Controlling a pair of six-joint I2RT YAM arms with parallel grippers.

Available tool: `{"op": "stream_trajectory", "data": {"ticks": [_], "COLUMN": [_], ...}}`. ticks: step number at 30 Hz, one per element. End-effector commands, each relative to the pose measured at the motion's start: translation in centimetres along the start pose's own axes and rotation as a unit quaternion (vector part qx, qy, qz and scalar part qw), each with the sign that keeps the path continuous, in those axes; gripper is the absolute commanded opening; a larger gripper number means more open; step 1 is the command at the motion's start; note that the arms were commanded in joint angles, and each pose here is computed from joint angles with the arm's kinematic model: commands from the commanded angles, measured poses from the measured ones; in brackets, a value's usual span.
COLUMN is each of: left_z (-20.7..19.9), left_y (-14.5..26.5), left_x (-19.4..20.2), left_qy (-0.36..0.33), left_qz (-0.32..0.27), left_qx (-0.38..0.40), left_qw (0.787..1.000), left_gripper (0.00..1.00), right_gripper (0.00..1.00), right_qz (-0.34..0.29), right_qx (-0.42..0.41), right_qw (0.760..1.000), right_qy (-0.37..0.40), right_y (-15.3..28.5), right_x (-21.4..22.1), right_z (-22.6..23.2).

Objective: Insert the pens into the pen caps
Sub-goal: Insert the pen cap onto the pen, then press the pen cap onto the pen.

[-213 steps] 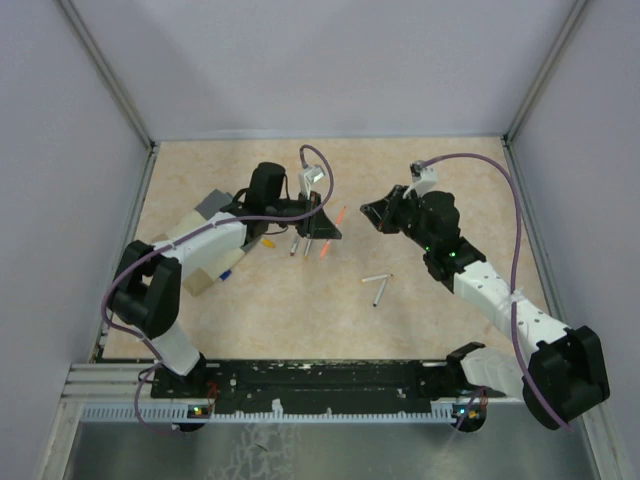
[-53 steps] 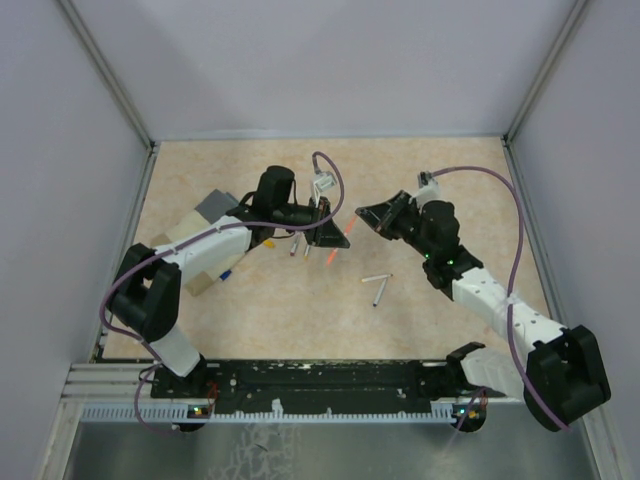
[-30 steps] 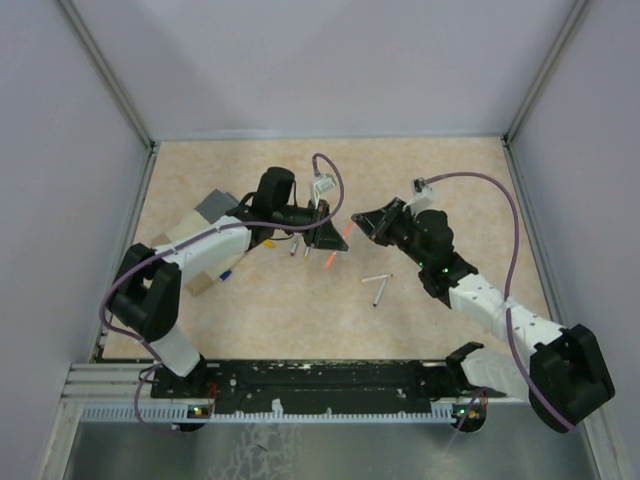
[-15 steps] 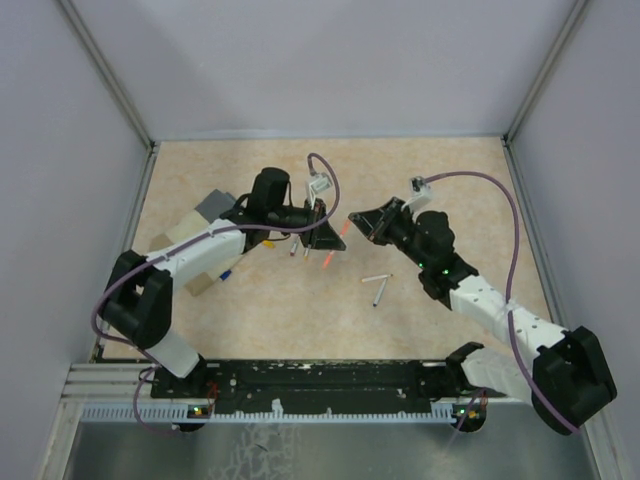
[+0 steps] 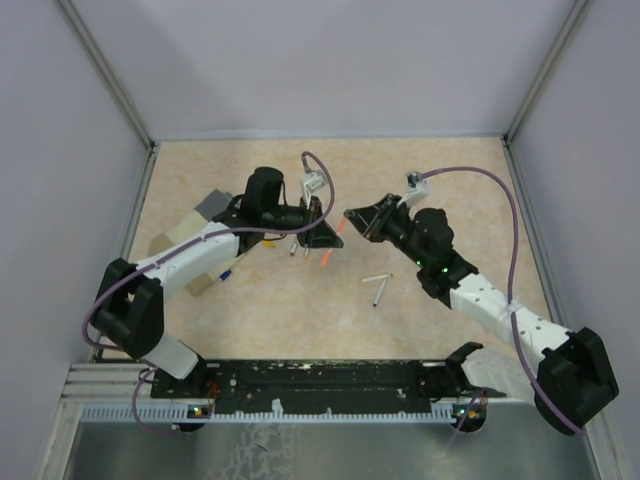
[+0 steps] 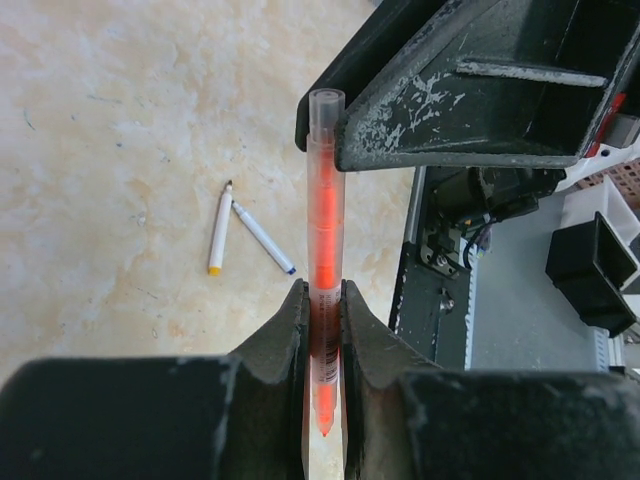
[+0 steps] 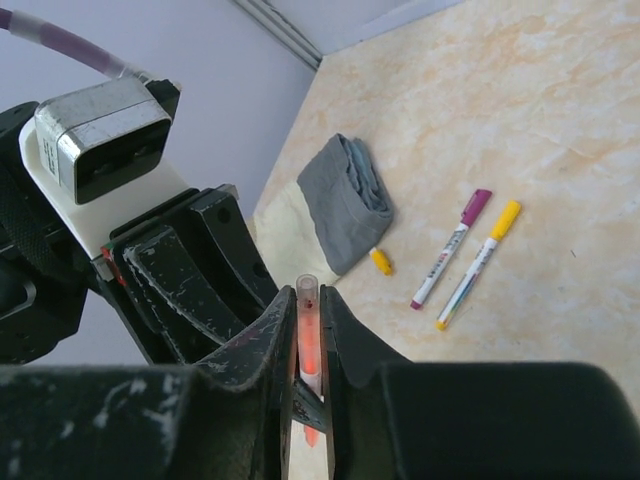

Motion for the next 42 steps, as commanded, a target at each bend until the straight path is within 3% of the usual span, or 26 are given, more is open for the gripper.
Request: {"op": "stream_trajectory", "data": {"ticks": [1, 9, 19, 30, 42], "left_z": [-1.7, -2.7, -3.8, -4.3, -4.3], "left_y": [1.4, 2.3, 3.2, 3.5, 3.3], "left_x": [-4.3, -4.9, -5.5, -5.2, -5.1], "left_qy": [-0.102, -0.115, -0.126, -0.140, -0.144], "left_qz": [-0.084, -0.101, -0.125, -0.126, -0.124], "left_qx": [-0.022, -0.035, -0.038, -0.017, -0.004], "left_qw": [0.991, 0.988, 0.983, 0.982, 0.982], "left_gripper": [0.00, 0.00, 0.00, 0.00, 0.00], "right_gripper": [0.16, 0.29, 0.41, 0.41, 0.39], "right_qz": [0.038, 0.016, -0.035, -0.100, -0.044], "right_qx": [-0.087, -0.118, -0.045, -0.029, -0.078], "right_qw": [0.995, 0.991, 0.993, 0.990, 0.992], "right_qy": [0.031, 0.061, 0.103, 0.098, 0.085], "right_y": [0.6, 1.3, 4.0, 3.2, 0.0], "right_x": [-0.8, -2.7, -4.2, -7.7, -7.4], "right_z": [4.4, 6.6, 6.3, 9.1, 10.2]}}
Point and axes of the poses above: each gripper's point midway between its finger pads, its own y axis back along the fingers, its own z axis along the line the jaws close on, x = y × z, the point moved 10 cm from there along y, back along the fingers, and after that the axes turned 4 degrees about -y, right-handed, at the moved point
